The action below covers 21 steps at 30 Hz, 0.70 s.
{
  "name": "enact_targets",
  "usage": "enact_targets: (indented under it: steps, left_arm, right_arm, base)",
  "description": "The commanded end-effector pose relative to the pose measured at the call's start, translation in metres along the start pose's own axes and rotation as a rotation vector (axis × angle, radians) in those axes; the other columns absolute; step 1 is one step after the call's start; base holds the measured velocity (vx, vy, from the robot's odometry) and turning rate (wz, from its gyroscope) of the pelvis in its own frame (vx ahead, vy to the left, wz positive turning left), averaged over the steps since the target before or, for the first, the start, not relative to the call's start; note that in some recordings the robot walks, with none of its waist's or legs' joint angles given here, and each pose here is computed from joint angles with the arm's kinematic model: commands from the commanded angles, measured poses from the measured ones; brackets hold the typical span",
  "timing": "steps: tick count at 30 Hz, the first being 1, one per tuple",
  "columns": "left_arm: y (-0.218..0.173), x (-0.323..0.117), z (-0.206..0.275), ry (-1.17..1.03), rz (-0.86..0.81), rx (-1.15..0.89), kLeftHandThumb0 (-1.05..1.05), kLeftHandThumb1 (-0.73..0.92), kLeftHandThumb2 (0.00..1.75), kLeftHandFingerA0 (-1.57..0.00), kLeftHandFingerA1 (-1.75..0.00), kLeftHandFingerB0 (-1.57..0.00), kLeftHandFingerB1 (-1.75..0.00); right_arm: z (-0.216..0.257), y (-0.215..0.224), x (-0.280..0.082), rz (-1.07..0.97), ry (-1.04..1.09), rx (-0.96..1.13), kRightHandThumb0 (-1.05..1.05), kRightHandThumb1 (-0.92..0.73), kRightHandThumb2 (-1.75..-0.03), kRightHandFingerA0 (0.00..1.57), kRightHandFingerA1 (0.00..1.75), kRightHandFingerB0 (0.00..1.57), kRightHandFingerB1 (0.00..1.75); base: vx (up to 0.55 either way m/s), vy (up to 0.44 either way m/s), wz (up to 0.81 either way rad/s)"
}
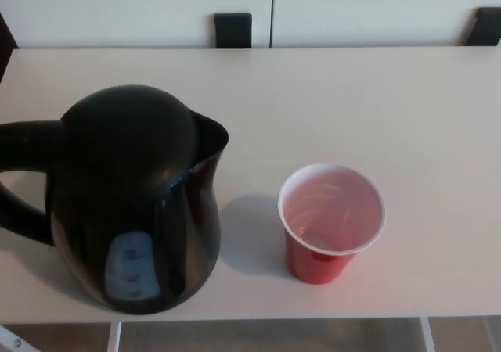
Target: The robot walk towards a table in front and uses its left hand to pick up the pot from the base and pour water to the cup on the right hand side
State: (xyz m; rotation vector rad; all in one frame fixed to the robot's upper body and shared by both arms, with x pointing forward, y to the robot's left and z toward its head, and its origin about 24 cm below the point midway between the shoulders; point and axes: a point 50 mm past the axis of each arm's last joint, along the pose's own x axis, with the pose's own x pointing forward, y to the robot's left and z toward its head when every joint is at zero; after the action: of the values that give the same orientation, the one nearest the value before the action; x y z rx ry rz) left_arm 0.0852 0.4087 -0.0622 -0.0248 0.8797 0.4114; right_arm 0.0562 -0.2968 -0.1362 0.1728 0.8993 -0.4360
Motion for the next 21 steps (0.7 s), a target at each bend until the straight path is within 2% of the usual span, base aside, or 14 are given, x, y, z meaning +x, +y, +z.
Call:
enact_targets:
  steps: [1,8,9,13,14,15,16,17,18,20,21]
  left_arm:
    - [0.013,-0.010,0.001,-0.001,-0.035,-0.029,-0.11,0.55,0.56,-0.51,-0.44,-0.39,-0.41]
    - [0.025,-0.022,0.005,-0.084,0.003,-0.041,-0.13,0.50,0.54,-0.47,-0.41,-0.38,-0.38]
    - [0.039,-0.040,0.018,-0.277,0.062,-0.118,-0.19,0.45,0.53,-0.38,-0.39,-0.29,-0.37]
    - [0.038,-0.045,0.020,-0.302,0.069,-0.128,-0.19,0.45,0.53,-0.38,-0.39,-0.29,-0.37]
    - [0.036,-0.060,0.048,-0.499,0.122,-0.018,-0.40,0.45,0.54,-0.18,-0.30,-0.20,-0.29]
    - [0.033,-0.069,0.060,-0.585,0.146,0.026,-0.40,0.45,0.54,-0.18,-0.30,-0.20,-0.29]
    - [0.028,-0.077,0.078,-0.668,0.112,0.006,-0.25,0.25,0.82,0.00,-0.49,0.00,-0.47]
    - [0.024,-0.082,0.087,-0.720,0.100,0.011,-0.27,0.21,0.80,0.00,-0.50,0.00,-0.48]
    - [0.017,-0.091,0.100,-0.802,0.086,0.028,-0.52,0.37,0.64,-0.09,-0.27,-0.11,-0.34]
    - [0.009,-0.098,0.111,-0.860,0.086,0.061,-0.50,0.36,0.64,-0.08,-0.23,-0.11,-0.29]
    - [0.005,-0.100,0.115,-0.881,0.077,0.073,-0.48,0.33,0.70,-0.02,-0.23,-0.11,-0.30]
  right_arm:
    - [-0.001,-0.008,-0.002,-0.030,0.004,0.013,-0.16,-0.41,-0.86,0.43,0.62,0.17,0.49]
    - [0.000,-0.009,-0.004,-0.020,-0.017,0.034,-0.16,-0.41,-0.86,0.39,0.60,0.17,0.49]
    - [0.002,-0.009,-0.003,-0.013,-0.022,0.021,-0.16,-0.41,-0.86,0.41,0.61,0.17,0.50]
    - [0.002,-0.009,-0.003,-0.012,-0.024,0.021,-0.16,-0.41,-0.86,0.41,0.61,0.17,0.50]
    - [0.004,-0.008,-0.002,-0.018,-0.023,0.016,-0.15,-0.41,-0.86,0.41,0.60,0.18,0.49]
    - [0.005,-0.008,-0.001,-0.020,-0.023,0.014,-0.15,-0.41,-0.86,0.41,0.60,0.18,0.49]
    - [0.007,-0.007,0.000,-0.013,-0.024,0.047,-0.14,-0.41,-0.86,0.41,0.61,0.17,0.49]
    - [0.007,-0.006,0.000,-0.013,-0.028,0.043,-0.16,-0.42,-0.87,0.41,0.60,0.16,0.49]
    - [0.009,-0.005,0.001,-0.011,-0.035,0.026,-0.16,-0.42,-0.87,0.41,0.60,0.15,0.48]
    - [0.010,-0.005,0.001,-0.004,-0.040,0.027,-0.16,-0.42,-0.87,0.41,0.60,0.14,0.48]
    - [0.011,-0.005,0.001,-0.001,-0.044,0.028,-0.15,-0.44,-0.87,0.36,0.58,0.13,0.47]
  base:
    - [0.00,0.000,0.00]
    - [0.00,0.000,0.00]
    - [0.00,0.000,0.00]
    - [0.00,0.000,0.00]
    - [0.00,0.000,0.00]
    - [0.00,0.000,0.00]
    - [0.00,0.000,0.00]
    - [0.00,0.000,0.00]
    - [0.00,0.000,0.00]
    - [0.00,0.000,0.00]
    - [0.00,0.000,0.00]
